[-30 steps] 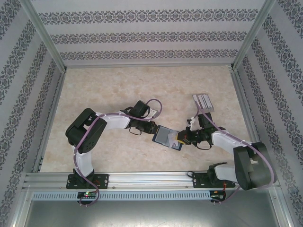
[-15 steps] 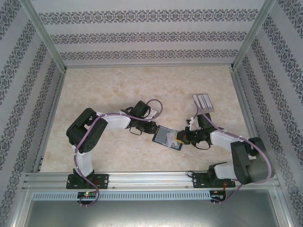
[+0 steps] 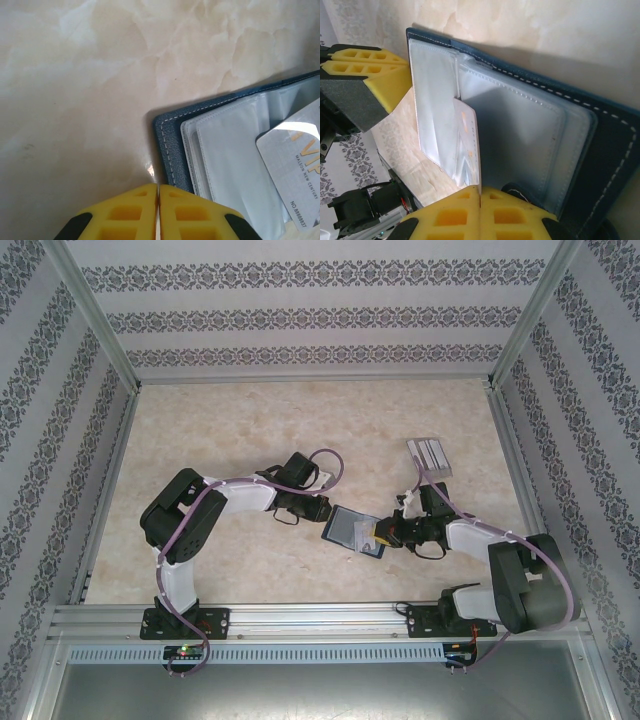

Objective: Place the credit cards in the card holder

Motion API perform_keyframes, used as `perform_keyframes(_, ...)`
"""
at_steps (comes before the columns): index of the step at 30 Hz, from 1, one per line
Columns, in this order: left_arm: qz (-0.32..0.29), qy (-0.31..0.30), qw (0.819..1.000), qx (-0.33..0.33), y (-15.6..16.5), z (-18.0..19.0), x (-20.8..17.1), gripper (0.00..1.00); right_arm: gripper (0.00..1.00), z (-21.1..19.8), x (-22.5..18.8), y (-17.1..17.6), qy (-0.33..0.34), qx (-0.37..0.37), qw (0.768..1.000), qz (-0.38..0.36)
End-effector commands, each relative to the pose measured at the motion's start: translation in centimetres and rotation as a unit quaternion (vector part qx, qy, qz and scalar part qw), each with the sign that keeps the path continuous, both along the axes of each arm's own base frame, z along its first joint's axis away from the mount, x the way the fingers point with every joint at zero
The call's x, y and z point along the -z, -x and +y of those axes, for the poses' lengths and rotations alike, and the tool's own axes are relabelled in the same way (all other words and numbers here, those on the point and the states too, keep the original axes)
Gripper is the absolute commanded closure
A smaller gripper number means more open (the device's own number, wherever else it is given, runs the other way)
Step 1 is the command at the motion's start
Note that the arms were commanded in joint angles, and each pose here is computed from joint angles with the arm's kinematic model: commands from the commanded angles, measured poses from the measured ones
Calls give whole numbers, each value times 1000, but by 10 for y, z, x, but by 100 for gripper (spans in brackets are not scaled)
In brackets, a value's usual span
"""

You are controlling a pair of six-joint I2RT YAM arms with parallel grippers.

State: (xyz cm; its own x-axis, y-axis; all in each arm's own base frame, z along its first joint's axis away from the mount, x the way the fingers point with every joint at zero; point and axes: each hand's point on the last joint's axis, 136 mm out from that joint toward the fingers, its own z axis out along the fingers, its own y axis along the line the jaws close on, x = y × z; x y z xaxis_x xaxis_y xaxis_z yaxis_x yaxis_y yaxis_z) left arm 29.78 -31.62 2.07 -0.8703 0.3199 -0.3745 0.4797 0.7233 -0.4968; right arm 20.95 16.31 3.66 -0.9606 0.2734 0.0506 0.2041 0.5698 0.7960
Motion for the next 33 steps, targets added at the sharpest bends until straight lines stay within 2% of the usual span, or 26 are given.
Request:
perform_keyframes(1,2,-23,1000,-2,2,4,5,89,95,-6,3,5,5,15,1000,11)
perform_keyframes(12,7,-24,1000,-3,1,3,8,89,95,-6,7,9,3,16,1000,16)
perform_keyframes(33,7,-24,1000,-2,2,4,8,89,93,3,5,-24,-25,30,999,8)
